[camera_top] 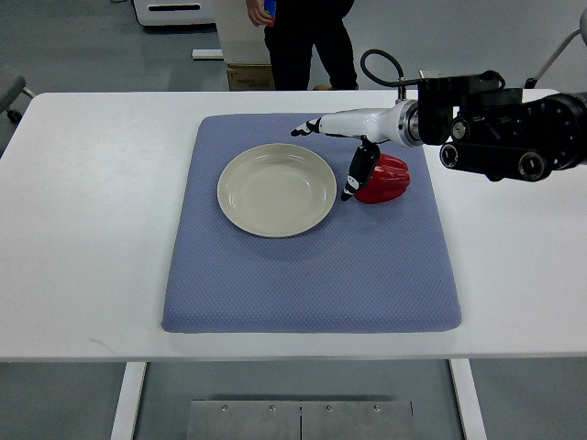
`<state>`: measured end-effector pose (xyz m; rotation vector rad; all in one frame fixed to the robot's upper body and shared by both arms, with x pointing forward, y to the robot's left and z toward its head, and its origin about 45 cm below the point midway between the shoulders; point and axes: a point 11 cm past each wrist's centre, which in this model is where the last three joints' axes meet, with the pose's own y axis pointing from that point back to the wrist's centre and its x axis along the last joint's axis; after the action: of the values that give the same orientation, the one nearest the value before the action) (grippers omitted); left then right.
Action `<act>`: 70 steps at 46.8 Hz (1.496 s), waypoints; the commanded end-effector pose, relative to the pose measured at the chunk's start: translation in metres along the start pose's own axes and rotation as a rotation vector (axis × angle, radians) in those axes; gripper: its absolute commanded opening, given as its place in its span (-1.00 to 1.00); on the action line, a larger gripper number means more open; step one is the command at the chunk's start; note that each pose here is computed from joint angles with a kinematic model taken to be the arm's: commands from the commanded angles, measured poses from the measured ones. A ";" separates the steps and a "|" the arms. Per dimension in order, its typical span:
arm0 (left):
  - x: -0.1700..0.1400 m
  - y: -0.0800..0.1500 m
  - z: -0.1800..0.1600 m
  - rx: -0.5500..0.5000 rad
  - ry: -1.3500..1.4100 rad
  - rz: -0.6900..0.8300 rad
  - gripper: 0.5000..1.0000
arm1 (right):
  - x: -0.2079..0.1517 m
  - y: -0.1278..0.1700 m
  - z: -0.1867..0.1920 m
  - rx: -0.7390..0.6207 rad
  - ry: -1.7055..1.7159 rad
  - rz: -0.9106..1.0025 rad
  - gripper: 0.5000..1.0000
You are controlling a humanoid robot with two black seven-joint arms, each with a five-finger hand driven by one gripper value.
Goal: Place red pepper on plate with right hand
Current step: 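Lower the right hand onto the red pepper and close fingers around it, then carry the red pepper with the right hand onto the cream plate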
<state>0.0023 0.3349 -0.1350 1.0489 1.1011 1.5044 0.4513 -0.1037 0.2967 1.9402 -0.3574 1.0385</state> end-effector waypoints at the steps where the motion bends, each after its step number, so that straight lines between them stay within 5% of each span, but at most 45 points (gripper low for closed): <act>1: 0.000 0.000 0.000 0.000 0.000 0.000 1.00 | -0.004 -0.002 0.007 -0.047 0.016 -0.015 1.00; 34: 0.000 0.000 0.000 0.000 0.000 0.000 1.00 | -0.023 -0.009 0.073 -0.202 -0.095 0.008 1.00; 48: 0.000 0.000 0.000 0.000 0.000 0.000 1.00 | -0.032 -0.011 0.078 -0.209 -0.114 -0.013 0.52; 54: 0.000 0.000 0.000 0.000 0.000 0.000 1.00 | -0.033 -0.013 0.082 -0.219 -0.116 -0.004 0.46; 58: 0.000 0.000 0.000 0.000 0.000 0.000 1.00 | -0.033 -0.015 0.079 -0.215 -0.114 -0.005 0.12; 64: 0.000 0.000 0.000 0.000 0.000 0.000 1.00 | -0.029 -0.014 0.078 -0.213 -0.118 0.002 -1.00; 70: 0.000 0.000 0.000 0.000 0.000 0.000 1.00 | -0.024 -0.015 0.073 -0.199 -0.129 0.015 -1.00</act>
<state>0.0023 0.3349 -0.1350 1.0485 1.1012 1.5041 0.4840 -0.1600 0.2480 1.8235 -0.5231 0.8542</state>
